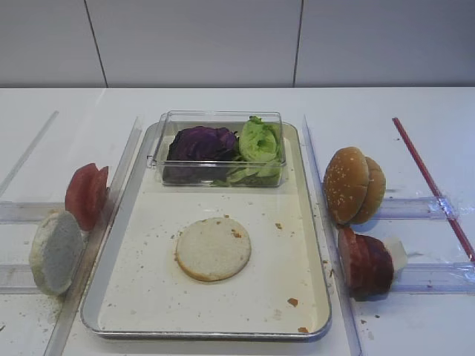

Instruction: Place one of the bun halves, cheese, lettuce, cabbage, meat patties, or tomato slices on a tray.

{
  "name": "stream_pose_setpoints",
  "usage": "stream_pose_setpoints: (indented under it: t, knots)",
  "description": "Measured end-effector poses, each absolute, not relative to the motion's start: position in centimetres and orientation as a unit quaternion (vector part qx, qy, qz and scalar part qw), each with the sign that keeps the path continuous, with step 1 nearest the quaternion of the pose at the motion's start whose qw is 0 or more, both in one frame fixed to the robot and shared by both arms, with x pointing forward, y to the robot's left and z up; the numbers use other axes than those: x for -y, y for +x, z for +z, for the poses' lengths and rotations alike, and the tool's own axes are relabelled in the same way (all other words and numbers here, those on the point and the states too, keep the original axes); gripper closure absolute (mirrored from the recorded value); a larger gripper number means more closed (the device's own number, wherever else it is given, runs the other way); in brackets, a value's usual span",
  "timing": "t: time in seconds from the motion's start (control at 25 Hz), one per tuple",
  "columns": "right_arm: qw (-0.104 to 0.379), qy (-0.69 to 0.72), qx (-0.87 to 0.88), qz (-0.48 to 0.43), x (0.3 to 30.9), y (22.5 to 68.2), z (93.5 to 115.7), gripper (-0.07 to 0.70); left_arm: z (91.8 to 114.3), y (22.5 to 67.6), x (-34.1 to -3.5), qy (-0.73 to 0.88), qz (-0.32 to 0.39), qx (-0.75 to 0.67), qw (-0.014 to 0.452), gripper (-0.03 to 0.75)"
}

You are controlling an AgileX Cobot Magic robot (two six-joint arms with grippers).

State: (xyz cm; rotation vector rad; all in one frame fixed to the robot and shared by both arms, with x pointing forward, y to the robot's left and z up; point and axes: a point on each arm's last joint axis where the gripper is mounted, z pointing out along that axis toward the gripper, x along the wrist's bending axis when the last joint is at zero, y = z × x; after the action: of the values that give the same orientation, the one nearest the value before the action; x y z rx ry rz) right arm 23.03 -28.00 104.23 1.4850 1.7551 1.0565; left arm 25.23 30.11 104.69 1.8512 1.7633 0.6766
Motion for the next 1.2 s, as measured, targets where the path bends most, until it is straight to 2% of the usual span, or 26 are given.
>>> stream_pose_setpoints:
  t: [0.44,1.2]
  knots:
    - [0.301,0.56,-0.661,0.398,28.0,23.0,104.2,0.184,104.1,22.4,-30.3,0.642,0.329,-0.614,0.32,0.361]
    - [0.301,0.56,-0.661,0.398,28.0,23.0,104.2,0.184,103.9,22.8,-30.3,0.628,0.327,-0.622,0.334,0.361]
